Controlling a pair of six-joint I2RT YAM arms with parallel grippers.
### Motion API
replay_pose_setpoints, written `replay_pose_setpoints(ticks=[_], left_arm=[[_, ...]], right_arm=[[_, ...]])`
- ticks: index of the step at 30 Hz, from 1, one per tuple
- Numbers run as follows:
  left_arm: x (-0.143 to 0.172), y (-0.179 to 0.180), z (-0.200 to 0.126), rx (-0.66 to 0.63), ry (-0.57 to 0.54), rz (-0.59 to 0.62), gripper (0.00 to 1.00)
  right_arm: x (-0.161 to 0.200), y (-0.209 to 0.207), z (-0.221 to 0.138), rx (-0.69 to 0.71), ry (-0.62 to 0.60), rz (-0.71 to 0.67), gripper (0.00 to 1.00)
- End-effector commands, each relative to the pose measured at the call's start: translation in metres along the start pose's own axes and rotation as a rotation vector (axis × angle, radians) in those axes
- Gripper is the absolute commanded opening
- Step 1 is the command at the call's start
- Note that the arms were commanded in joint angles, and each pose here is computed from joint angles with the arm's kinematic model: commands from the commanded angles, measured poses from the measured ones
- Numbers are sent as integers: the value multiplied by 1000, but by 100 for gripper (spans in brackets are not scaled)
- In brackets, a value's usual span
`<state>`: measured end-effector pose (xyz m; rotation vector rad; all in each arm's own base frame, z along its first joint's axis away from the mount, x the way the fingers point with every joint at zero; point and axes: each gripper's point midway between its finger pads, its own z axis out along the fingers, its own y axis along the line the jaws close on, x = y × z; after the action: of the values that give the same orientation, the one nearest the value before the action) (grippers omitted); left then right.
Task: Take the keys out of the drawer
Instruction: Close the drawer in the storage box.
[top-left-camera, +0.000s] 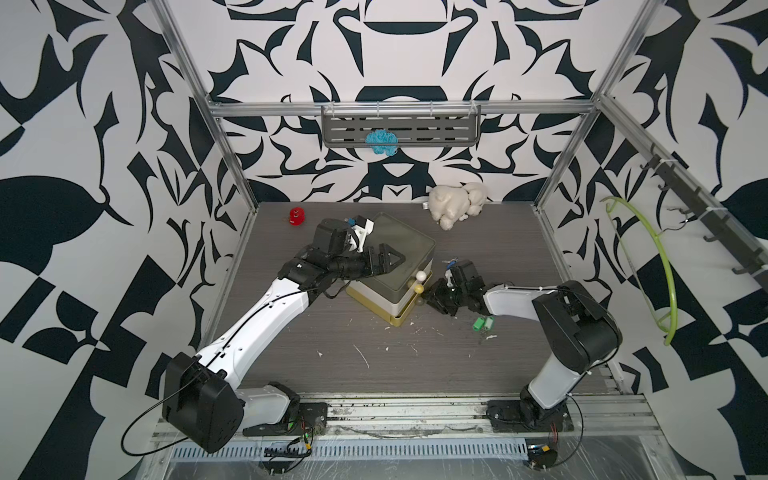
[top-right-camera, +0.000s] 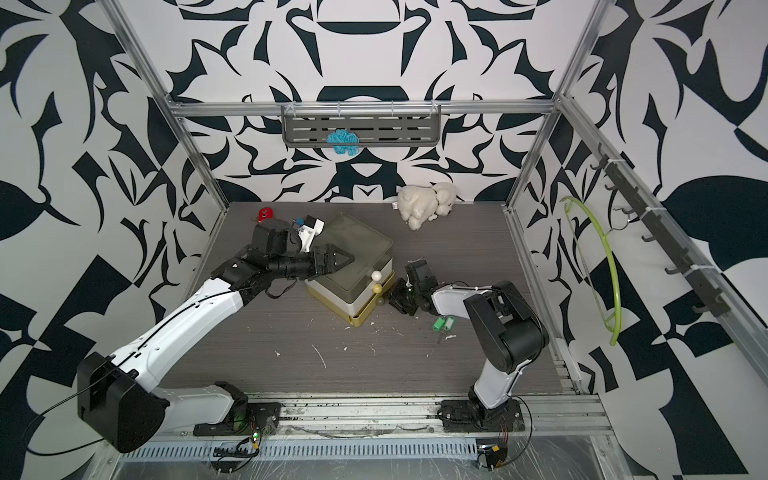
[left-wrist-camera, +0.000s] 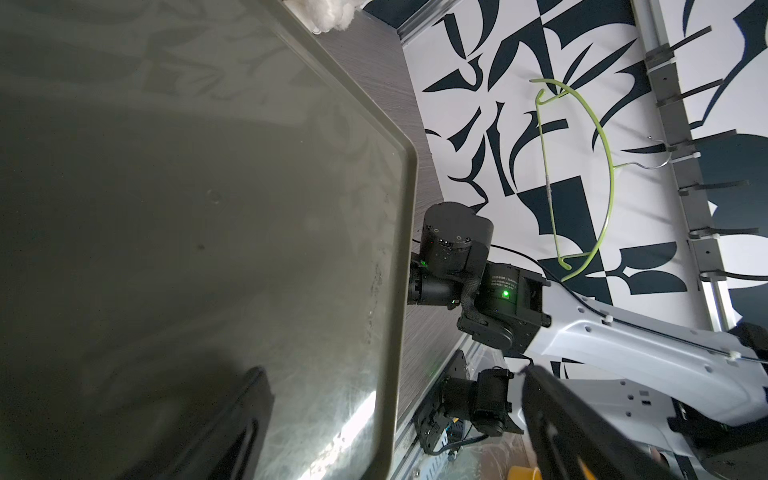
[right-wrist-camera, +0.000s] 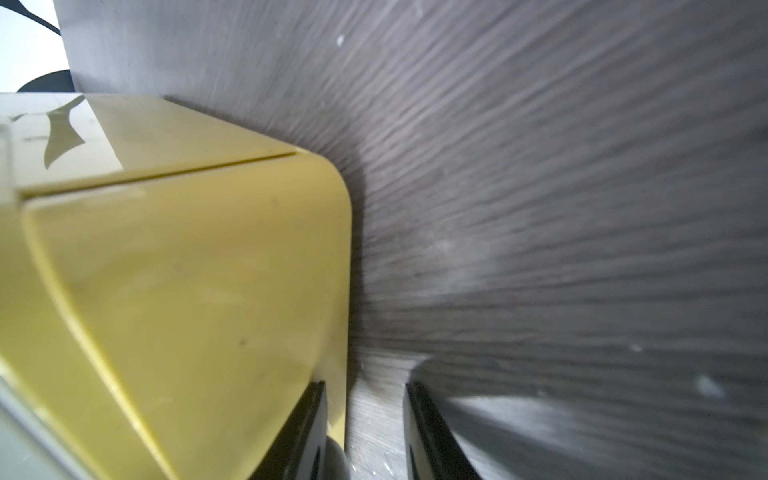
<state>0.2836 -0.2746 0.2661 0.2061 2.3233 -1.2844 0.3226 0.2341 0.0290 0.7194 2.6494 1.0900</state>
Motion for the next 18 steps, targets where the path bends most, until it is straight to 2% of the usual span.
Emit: replay_pose_setpoints(ticks=[1, 18], left_arm=[[33, 30, 5, -85, 103, -74, 99], [36, 29, 2, -83, 104, -74, 99]], right_arm=[[4, -7, 5, 37, 9, 17, 37], [10, -1, 12, 21, 19, 12, 37]])
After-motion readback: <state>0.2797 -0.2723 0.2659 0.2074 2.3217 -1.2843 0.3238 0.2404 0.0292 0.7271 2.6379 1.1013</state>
